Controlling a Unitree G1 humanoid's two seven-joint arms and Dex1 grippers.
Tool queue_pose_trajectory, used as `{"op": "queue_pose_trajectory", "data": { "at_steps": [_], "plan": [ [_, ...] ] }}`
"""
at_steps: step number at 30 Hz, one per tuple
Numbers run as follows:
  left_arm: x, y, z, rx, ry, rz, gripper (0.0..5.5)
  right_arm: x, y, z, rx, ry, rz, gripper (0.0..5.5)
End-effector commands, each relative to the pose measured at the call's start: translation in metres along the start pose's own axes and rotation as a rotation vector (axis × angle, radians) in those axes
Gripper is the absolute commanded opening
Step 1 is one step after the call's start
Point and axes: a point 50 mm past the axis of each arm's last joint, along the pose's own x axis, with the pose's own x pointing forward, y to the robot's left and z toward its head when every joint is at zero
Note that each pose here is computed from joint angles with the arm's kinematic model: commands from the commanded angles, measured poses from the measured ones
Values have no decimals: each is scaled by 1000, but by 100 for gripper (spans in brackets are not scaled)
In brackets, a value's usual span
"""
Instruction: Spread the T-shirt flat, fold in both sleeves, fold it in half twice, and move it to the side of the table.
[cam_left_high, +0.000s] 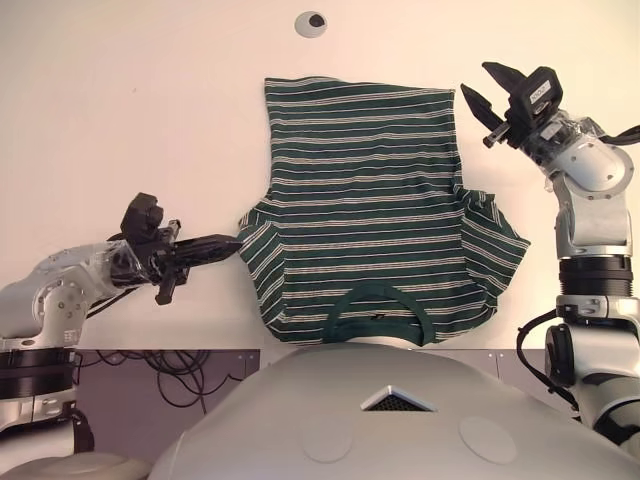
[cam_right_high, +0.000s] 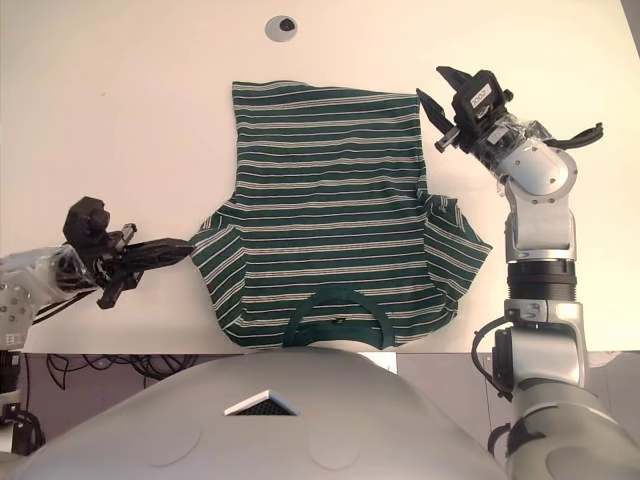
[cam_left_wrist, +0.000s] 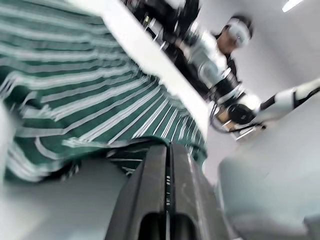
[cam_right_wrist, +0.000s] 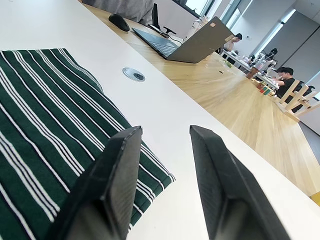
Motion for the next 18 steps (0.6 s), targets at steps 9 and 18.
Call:
{"op": "queue_pose_trajectory", "data": {
  "at_steps": [9,18],
  "plan": [
    [50,18,-22,187,123,4,1,-36,-1,-2,65,11,-33,177],
    [70,29,-43,234,176,47,1,-136,5,-6,459,241,114,177]
  ]
}}
